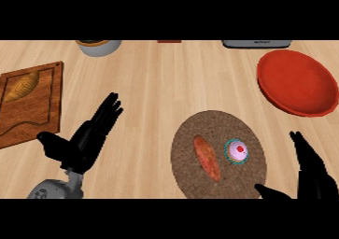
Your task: Pick the cupcake from the placemat and place it in the bowl
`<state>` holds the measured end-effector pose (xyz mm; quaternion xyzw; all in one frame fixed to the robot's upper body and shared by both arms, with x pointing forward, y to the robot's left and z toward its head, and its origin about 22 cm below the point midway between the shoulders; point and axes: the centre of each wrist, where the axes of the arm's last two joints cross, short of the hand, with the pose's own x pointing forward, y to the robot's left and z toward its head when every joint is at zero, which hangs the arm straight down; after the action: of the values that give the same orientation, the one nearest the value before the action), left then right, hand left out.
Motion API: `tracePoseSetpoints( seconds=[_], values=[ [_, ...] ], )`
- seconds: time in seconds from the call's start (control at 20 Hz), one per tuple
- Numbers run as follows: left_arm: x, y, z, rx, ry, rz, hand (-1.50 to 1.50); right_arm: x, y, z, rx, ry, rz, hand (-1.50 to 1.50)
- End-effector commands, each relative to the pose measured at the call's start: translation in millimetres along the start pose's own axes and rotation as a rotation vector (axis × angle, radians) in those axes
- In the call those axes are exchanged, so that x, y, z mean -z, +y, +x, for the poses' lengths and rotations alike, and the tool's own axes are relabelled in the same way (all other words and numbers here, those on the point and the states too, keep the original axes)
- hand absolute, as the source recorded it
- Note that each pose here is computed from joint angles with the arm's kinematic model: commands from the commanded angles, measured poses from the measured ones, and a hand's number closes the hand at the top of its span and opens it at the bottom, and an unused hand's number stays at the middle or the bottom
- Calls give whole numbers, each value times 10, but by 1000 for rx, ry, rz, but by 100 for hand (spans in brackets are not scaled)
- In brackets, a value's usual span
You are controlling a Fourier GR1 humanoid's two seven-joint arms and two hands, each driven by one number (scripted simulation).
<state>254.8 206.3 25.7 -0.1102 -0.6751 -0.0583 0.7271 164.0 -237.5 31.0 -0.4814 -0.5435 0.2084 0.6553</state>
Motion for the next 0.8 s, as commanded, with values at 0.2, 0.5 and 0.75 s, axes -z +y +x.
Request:
tracePoseSetpoints(
  seconds=[0.2, 0.5, 0.75],
  values=[
    [34, -82, 51, 6, 10, -45, 0, -133, -90, 842, -180, 258, 168, -150],
    [154, -74, 31, -2, 9, -39, 0, 84, -55, 1420, -219, 396, 254, -150],
    [142, -12, -17, 0, 13, -18, 0, 241, 13, 1333, -253, 479, 298, -150]
  ],
)
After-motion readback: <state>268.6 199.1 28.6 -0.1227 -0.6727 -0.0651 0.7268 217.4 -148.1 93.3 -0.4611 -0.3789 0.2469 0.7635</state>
